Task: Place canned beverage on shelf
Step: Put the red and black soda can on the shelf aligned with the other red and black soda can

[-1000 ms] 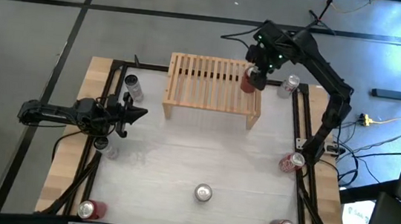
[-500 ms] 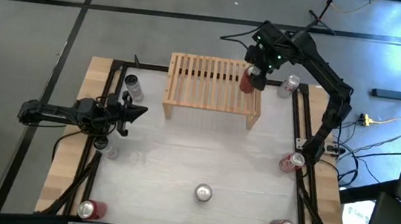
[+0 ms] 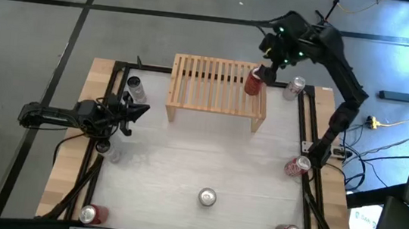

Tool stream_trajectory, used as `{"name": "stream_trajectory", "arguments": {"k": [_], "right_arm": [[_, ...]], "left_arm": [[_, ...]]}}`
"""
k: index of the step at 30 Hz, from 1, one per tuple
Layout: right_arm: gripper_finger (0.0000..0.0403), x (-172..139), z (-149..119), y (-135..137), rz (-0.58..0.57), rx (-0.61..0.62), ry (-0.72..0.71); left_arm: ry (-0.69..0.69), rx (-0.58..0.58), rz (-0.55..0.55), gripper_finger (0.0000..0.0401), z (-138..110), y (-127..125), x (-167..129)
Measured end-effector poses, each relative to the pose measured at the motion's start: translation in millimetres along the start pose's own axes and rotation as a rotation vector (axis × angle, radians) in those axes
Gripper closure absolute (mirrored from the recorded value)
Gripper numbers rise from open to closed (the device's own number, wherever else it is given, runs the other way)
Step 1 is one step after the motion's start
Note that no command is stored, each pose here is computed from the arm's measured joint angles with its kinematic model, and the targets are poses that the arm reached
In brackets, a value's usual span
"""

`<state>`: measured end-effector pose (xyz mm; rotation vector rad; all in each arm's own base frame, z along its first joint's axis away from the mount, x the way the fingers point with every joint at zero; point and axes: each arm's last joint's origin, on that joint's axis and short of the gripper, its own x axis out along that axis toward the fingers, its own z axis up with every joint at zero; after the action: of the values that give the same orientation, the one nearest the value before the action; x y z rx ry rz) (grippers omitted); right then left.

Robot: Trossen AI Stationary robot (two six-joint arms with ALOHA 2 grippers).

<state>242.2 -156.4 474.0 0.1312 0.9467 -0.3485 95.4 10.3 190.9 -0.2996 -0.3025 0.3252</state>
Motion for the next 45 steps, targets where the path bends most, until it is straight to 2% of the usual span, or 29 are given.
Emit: {"name": "stream_trajectory", "arguments": {"k": [4,11,16,20,25,29,36,40,42,45], "right_arm": [[0.0055,-29.4,-7.4,28.7,0.006,-0.018,-0.072],[0.0054,-51.3,-16.1,77.0,0.086,0.078,-0.106],[0.0054,-59.1,-20.8,112.1,0.116,0.094,-0.116],[0.0054,-58.0,-25.0,136.4,0.071,0.102,-0.115],[0.0054,-46.7,-33.0,161.8,0.022,0.093,-0.079],[0.0054,-31.2,-41.1,178.8,-0.014,0.093,-0.025],[0.0054,2.0,-54.7,211.5,-0.062,0.045,-0.004],[0.0054,19.4,-62.8,233.0,-0.026,0.008,-0.017],[0.0054,27.1,-67.7,244.8,0.002,-0.010,-0.030],[0.0054,36.9,-77.4,263.9,0.051,-0.039,-0.049]], "left_arm": [[0.015,0.004,-0.001,0.0401,-1.4,0.2,0.0],[0.020,0.011,0.001,0.0397,-1.9,0.4,0.0],[0.033,0.017,0.004,0.0353,-3.3,0.8,0.0],[0.033,0.013,-0.051,0.0301,2.1,-2.4,0.2],[0.053,0.144,-0.175,0.0248,27.2,-14.3,3.8],[0.086,0.221,-0.231,0.0226,58.8,-28.6,14.3],[0.257,0.302,-0.325,0.0222,100.9,-57.1,47.8],[0.375,0.304,-0.355,0.0222,120.4,-77.0,68.5],[0.455,0.283,-0.344,0.0222,127.0,-87.2,77.9],[0.587,0.316,-0.314,0.0222,130.6,-104.1,90.1]]}}
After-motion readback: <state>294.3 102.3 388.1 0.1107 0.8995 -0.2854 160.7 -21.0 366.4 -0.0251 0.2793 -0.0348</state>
